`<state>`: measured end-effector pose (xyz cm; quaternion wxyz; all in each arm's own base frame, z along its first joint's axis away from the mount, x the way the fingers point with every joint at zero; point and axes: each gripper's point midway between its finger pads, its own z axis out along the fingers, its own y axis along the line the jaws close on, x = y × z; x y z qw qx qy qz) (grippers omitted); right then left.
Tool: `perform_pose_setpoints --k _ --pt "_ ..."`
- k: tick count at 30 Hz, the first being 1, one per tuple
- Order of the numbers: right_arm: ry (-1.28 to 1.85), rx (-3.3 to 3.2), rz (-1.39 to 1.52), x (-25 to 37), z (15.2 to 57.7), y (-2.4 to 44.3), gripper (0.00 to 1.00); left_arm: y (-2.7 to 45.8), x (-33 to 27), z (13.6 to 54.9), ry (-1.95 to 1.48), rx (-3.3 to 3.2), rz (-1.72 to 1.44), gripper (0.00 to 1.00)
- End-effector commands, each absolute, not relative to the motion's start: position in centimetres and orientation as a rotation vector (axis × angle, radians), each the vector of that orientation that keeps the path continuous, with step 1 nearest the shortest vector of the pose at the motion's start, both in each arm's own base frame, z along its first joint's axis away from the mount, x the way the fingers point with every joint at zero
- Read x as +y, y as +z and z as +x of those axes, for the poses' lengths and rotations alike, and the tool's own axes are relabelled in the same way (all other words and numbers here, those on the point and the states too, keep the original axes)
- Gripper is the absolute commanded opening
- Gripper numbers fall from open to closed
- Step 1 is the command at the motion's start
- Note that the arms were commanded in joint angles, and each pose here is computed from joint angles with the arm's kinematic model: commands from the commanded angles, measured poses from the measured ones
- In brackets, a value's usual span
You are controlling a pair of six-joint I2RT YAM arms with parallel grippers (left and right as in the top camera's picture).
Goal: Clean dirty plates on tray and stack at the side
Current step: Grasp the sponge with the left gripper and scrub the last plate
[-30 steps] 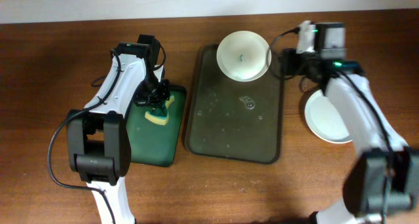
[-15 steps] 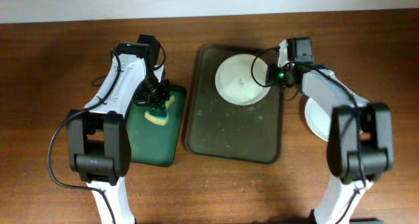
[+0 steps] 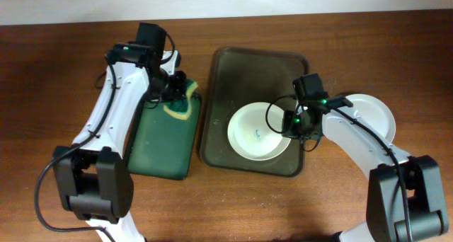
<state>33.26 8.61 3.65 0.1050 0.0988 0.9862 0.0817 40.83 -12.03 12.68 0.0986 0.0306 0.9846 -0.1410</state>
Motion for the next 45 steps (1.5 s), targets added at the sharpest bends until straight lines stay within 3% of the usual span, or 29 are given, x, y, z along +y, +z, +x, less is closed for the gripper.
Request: perform_pose_setpoints --k 1,7,9,14,17,22,27,30,32,36,37,40,45 --pt "0.193 2.872 0.374 7.7 33.8 3.5 0.04 10.9 -19.7 38.2 -0.645 2.870 0.340 0.00" --pt "0.182 2.898 0.368 7.6 33.1 3.2 0.04 6.9 -31.0 34.9 -0.706 2.710 0.597 0.00" --pt "0.181 2.901 0.368 7.6 33.1 3.1 0.04 4.0 -32.6 33.9 -0.725 2.793 0.512 0.00" --pt "0.178 2.908 0.370 7.6 32.9 3.1 0.04 -0.6 -32.9 34.2 -0.716 2.871 0.403 0.00" --pt "0.175 2.914 0.370 7.6 32.7 3.1 0.04 -3.6 -30.5 34.8 -0.501 2.924 0.330 0.00" --pt "0.157 2.951 0.377 7.4 31.8 2.9 0.04 -0.1 -24.3 39.5 0.092 2.826 0.232 0.00" --pt "0.187 2.935 0.268 7.8 32.5 3.0 0.04 0.8 -25.3 39.5 0.050 2.833 0.350 0.00" --pt "0.292 2.875 0.010 9.5 33.9 3.6 0.38 0.5 -27.8 37.7 -0.170 2.905 0.394 0.00" --pt "0.363 2.810 -0.078 10.6 35.1 4.1 0.43 0.6 -28.3 37.5 -0.206 2.911 0.401 0.00" --pt "0.395 2.750 -0.112 11.4 37.3 2.7 0.42 0.5 -28.7 36.8 -0.250 2.935 0.413 0.00" --pt "0.393 2.764 -0.110 11.4 37.4 1.8 0.36 0.6 -28.9 36.7 -0.264 2.938 0.417 0.00" --pt "0.387 2.823 -0.091 11.2 36.9 -0.5 0.04 0.5 -28.6 36.8 -0.252 2.939 0.410 0.00" --pt "0.239 2.900 0.034 9.2 35.6 -1.4 0.04 0.5 -22.2 40.1 -0.117 2.954 0.209 0.00"
